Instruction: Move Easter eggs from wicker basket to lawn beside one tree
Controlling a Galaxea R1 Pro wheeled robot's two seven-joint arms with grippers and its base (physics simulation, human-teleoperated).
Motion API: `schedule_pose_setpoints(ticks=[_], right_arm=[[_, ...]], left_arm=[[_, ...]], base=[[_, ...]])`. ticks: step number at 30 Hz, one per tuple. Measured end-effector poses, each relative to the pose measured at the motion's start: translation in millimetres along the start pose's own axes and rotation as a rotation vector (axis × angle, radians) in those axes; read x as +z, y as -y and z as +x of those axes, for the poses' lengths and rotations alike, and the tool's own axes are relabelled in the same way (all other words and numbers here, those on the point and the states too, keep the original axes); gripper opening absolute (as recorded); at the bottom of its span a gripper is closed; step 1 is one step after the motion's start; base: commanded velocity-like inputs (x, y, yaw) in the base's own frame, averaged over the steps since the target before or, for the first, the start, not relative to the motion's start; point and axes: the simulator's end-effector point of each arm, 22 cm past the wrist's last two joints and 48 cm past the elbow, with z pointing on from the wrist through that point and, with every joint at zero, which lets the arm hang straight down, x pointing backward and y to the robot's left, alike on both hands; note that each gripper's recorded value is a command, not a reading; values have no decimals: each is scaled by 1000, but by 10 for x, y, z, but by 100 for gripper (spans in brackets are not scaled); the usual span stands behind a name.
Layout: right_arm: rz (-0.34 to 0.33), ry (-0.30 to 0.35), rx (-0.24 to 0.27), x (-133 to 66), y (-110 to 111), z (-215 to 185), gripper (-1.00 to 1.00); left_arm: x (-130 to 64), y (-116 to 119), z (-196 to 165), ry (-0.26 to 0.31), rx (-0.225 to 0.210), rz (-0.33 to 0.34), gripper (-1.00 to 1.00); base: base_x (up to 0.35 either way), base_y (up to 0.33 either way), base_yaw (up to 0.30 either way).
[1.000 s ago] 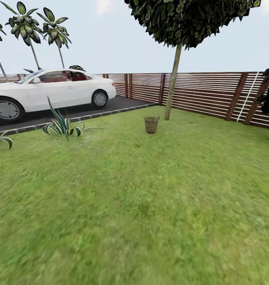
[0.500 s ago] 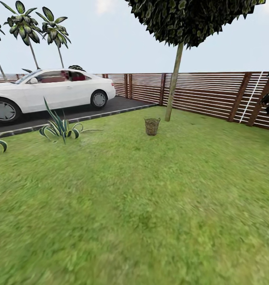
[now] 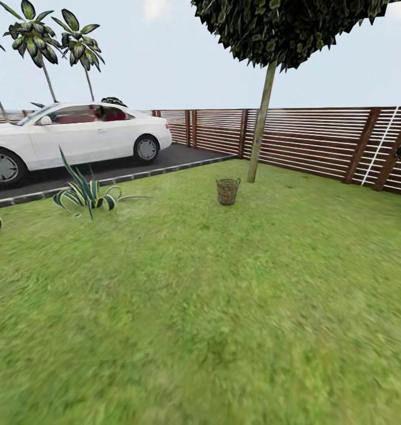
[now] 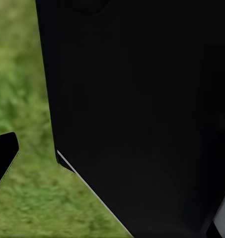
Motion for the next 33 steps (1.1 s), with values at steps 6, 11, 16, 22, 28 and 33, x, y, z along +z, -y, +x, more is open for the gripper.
schedule_pose_setpoints(ticks=[6,11,16,22,28,33], right_arm=[[0,1,0,0,0,-4,100],[0,1,0,0,-1,-4,100],[0,1,0,0,-1,-4,100],[0,1,0,0,-1,-4,100],[0,1,0,0,0,-4,100],[1,1,0,0,10,-3,100]], left_arm=[[0,0,0,0,0,0,100],[0,0,0,0,0,0,100],[0,0,0,0,0,0,100],[0,0,1,0,0,0,100],[0,0,0,0,0,0,100],[0,0,0,0,0,0,100]], base=[[340,0,0],[340,0,0],[340,0,0],[340,0,0],[340,0,-78],[340,0,-182]])
